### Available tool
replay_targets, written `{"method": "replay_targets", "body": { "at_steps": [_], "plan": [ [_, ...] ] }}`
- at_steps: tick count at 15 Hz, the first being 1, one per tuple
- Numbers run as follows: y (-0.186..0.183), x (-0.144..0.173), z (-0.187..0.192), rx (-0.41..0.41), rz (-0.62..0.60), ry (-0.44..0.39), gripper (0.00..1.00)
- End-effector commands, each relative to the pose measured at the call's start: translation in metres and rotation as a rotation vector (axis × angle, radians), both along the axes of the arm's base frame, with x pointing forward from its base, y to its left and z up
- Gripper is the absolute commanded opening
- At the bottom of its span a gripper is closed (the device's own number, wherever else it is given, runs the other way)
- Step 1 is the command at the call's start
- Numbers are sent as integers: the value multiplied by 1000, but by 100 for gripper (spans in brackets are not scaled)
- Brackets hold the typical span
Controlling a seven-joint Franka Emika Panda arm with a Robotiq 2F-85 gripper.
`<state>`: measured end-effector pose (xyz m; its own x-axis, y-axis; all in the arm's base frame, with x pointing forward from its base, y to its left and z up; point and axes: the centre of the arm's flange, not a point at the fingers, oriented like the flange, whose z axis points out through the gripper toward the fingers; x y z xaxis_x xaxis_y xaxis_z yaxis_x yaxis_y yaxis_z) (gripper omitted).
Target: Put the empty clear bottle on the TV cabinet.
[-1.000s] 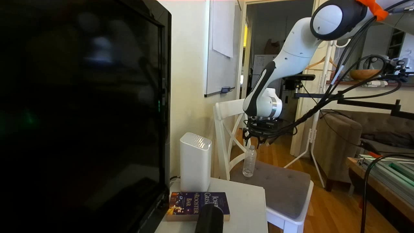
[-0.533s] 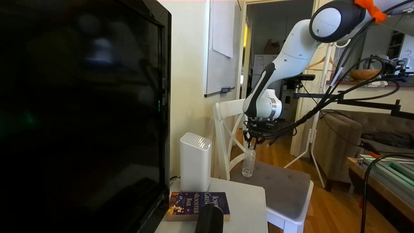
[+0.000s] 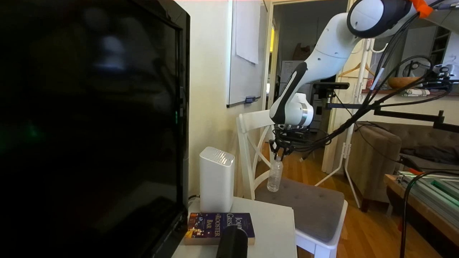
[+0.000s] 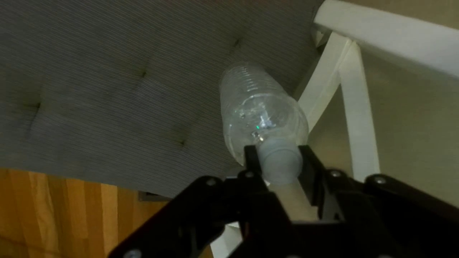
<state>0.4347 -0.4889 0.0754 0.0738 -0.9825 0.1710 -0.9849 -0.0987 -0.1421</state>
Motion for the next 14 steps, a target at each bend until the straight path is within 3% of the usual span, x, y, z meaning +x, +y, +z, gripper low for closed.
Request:
{"method": "replay_targets", "body": {
  "at_steps": [1,9,12,13,14],
  "plan": [
    [38,-14,67,-7,177,-24,8],
    [175,-7,144,-6,624,7,8],
    [221,-12,158,-10,727,21,8],
    [188,10,132,2,665,7,31],
    [202,7,137,5,689,10,31]
  ]
}}
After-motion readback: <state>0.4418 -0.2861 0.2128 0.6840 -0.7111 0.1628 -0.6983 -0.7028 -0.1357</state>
